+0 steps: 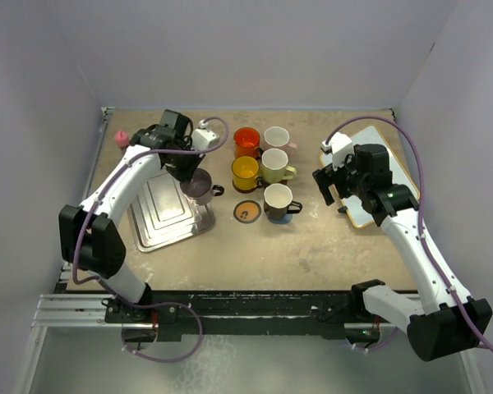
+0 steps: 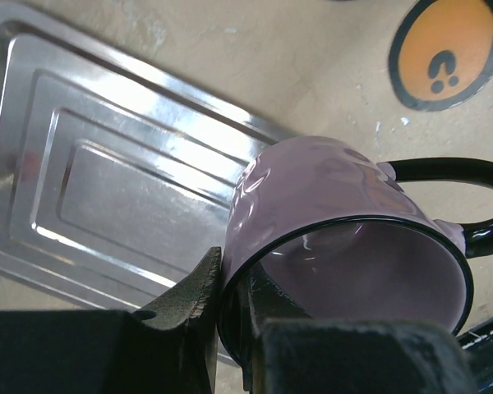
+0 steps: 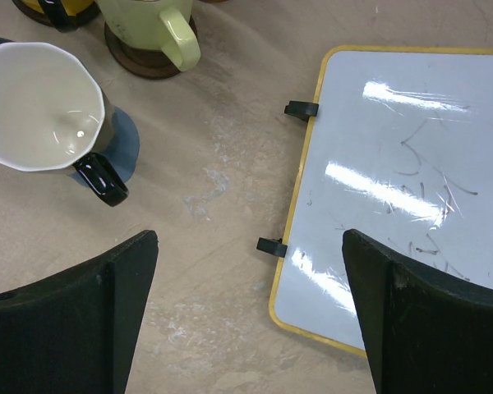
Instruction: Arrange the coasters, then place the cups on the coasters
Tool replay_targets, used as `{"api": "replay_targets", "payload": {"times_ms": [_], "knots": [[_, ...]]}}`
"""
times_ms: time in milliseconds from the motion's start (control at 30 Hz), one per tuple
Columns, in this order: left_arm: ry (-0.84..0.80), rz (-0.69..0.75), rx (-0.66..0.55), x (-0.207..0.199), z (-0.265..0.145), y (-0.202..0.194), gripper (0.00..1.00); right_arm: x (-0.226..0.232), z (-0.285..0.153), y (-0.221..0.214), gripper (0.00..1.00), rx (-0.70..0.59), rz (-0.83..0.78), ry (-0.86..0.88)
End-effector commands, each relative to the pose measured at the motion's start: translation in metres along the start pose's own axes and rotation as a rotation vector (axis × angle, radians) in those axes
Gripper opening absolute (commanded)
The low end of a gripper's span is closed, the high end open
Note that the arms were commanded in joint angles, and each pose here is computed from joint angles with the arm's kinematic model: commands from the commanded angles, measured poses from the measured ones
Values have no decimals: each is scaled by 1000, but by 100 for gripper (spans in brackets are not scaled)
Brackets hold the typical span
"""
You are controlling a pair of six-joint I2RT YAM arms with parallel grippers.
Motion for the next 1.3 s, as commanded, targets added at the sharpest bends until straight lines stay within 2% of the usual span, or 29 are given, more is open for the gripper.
{"api": "replay_targets", "payload": {"times_ms": [0, 333, 600, 867, 1267], "knots": [[8, 24, -86, -11, -5, 34, 3, -4, -3, 6, 95, -32, -17, -17], [-30, 110, -55, -54, 26, 61, 3, -5, -2, 5, 95, -22, -17, -26], [-63, 123, -60, -83, 54, 72, 3, -5, -2, 4, 95, -18, -17, -25], [-94, 126, -50, -93, 73, 79, 3, -5, -2, 3, 95, -14, -14, -28], [-129, 211, -38, -98, 87, 83, 3, -6, -2, 3, 95, -10, -12, -30]]}}
Point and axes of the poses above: each gripper's point midway between its finger pads, its own z axis out along the fingers, its own x axis along the line the jaws close on, y = z × x, the point moved 9 cm from there along -z, back along the fingers, and after that the axes turned 2 degrees about z, right-handed, at the moved point
